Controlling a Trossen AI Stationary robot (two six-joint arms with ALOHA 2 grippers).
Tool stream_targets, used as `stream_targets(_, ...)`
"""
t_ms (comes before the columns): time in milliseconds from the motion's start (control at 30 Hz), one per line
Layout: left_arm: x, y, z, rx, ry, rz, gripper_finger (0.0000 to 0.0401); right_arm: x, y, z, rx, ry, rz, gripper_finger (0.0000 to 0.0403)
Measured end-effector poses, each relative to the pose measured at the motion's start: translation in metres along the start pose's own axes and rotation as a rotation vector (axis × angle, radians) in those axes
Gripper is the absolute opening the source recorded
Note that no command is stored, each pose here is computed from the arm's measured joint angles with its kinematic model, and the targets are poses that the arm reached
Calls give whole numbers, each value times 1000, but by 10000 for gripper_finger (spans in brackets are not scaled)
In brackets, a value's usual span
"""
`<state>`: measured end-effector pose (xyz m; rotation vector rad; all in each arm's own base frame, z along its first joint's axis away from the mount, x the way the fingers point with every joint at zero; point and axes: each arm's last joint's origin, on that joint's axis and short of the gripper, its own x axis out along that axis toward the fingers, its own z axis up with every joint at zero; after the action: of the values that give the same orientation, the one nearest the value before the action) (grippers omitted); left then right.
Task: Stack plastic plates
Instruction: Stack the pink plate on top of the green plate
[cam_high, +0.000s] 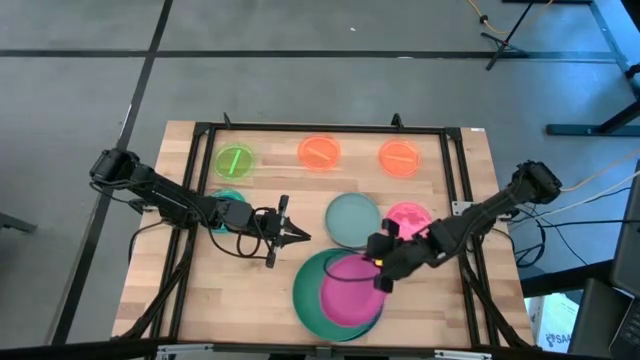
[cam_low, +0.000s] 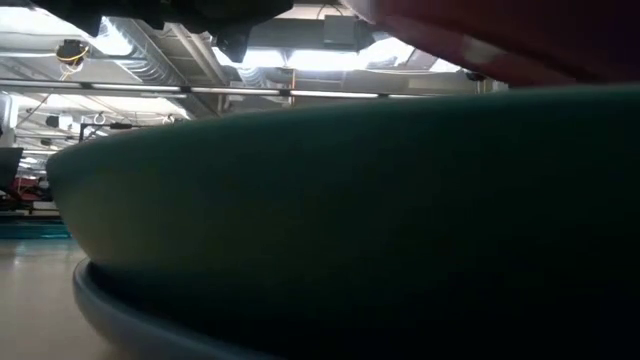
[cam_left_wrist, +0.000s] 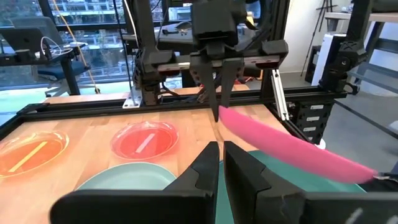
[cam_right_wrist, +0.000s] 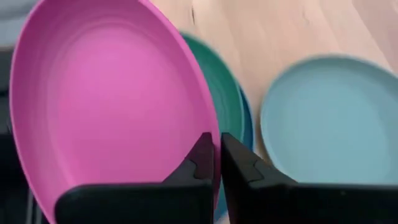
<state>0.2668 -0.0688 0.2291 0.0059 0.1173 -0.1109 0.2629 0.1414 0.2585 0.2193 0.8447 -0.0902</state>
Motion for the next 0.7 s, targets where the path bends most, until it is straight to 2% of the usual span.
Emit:
stream_targets(300, 0, 0, 0, 0, 0, 0, 18, 24, -8, -9, -18, -129, 87, 5)
stream_targets(533, 0, 0, 0, 0, 0, 0, 18, 34, -14, -22, -15, -155, 57, 5)
stream_targets(700, 0, 0, 0, 0, 1, 0, 18, 40, -17, -29, 6, -203, 80, 5)
